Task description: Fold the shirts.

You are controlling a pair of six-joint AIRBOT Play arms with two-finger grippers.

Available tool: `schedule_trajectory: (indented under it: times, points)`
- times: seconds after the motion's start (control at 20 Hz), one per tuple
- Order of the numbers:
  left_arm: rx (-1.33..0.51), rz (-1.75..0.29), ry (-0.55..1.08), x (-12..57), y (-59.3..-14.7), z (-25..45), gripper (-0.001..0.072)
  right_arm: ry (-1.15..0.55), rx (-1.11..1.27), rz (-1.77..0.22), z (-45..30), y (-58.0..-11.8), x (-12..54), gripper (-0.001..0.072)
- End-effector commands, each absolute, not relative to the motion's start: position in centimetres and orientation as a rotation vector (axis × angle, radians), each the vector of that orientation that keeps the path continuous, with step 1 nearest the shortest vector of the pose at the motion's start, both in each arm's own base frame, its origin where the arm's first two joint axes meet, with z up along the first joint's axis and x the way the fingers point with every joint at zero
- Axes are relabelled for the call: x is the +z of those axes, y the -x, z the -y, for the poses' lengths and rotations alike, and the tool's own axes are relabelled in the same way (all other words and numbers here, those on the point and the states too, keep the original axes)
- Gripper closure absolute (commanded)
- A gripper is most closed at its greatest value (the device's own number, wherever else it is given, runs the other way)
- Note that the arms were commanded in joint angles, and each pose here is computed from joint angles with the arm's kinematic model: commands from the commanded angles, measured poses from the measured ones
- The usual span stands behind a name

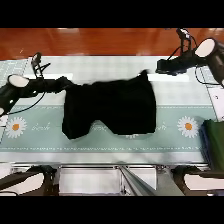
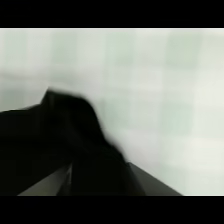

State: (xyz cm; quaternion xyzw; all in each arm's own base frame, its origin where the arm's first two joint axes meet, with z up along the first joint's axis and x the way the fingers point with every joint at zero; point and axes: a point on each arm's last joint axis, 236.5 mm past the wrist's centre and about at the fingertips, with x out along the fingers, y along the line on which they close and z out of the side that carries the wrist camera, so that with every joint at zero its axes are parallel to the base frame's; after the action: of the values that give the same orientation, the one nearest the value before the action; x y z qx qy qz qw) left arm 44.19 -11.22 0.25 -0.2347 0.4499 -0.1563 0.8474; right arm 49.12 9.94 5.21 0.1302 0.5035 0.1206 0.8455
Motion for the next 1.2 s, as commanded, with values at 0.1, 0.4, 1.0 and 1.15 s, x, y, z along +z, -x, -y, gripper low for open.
schedule_trajectory:
  times: [0.1,0.4,1.0,1.15]
  points:
    - [-0.224,-1.065,0.396,2.7,-44.4,3.4,0.0209,-0.299,0.223,-1.128,-2.6,-48.0,9.1,0.0304]
    - [-0.022,-1.384,0.662,-2.0,-30.4,-4.4,0.0208,-0.53,-0.017,-1.117,7.3,-38.8,6.9,0.0304]
    - [-0.192,-1.466,0.901,-9.4,-24.9,5.2,0.0203,-0.715,0.077,-1.257,1.5,-30.4,-4.0,0.0304]
    - [-0.241,-1.453,0.82,-9.6,-25.8,7.7,0.0204,-0.717,0.083,-1.275,1.4,-30.1,-4.3,0.0304]
